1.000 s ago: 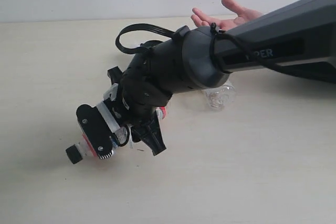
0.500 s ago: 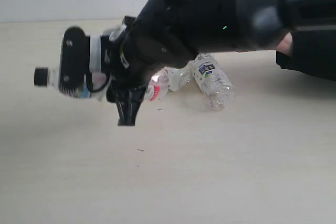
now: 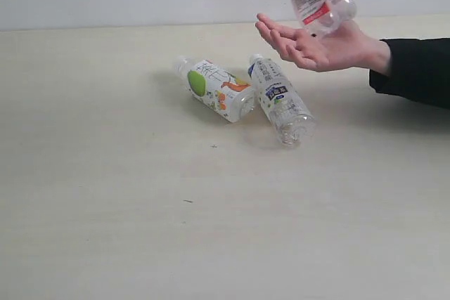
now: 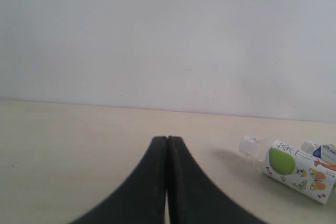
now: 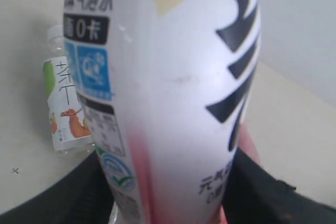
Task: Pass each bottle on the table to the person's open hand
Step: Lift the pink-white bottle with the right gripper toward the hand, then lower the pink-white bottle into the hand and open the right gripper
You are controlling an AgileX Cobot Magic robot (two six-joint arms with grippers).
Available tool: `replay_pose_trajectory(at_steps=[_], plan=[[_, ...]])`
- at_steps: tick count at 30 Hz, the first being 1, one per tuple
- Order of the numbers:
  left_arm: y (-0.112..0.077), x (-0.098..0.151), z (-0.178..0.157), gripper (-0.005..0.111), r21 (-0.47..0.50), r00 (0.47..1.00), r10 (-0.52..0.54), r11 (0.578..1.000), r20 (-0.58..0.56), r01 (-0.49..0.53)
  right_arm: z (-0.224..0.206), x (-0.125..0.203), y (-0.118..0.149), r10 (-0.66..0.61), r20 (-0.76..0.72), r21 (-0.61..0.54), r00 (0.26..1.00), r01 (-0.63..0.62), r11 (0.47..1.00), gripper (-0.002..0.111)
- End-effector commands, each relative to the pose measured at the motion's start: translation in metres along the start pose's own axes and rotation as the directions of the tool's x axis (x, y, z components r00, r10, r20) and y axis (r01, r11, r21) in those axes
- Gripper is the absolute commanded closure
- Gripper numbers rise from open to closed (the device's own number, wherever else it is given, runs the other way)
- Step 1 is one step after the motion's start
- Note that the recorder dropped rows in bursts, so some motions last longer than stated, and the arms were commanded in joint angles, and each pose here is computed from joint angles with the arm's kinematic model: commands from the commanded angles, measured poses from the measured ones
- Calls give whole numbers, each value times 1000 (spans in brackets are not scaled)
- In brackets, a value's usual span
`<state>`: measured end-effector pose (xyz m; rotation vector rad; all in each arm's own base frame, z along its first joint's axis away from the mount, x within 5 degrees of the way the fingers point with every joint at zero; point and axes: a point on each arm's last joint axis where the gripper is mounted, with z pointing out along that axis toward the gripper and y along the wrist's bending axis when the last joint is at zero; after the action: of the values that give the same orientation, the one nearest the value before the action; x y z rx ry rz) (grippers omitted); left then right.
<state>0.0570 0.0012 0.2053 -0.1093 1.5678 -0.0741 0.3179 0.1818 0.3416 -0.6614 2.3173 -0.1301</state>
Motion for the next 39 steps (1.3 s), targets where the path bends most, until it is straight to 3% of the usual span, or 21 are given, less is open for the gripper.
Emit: replay_pose_trajectory(at_steps=[1,5,11,19,33,36,39], plan=[[0,0,-1,107,5,1000,-1,1000,7,1,6,2,-32,133,-145,-91,980,-147,985,108],[0,0,-1,107,5,1000,-1,1000,7,1,30,8,-49,171,-284,-65,943,-197,978,108],[0,0,-1,107,5,1000,-1,1000,7,1,70,18,-49,187,-407,-72,894,-236,969,108],[0,0,-1,107,5,1000,-1,1000,7,1,108,20,-41,197,-456,-70,868,-256,964,108],[0,0,-1,107,5,1000,-1,1000,7,1,114,16,-41,257,-425,-57,868,-308,950,108],[0,0,-1,107,5,1000,-1,1000,7,1,114,16,-41,257,-424,-57,868,-308,950,102],[0,0,-1,107,5,1000,-1,1000,7,1,115,16,-41,257,-423,-57,869,-308,950,86]])
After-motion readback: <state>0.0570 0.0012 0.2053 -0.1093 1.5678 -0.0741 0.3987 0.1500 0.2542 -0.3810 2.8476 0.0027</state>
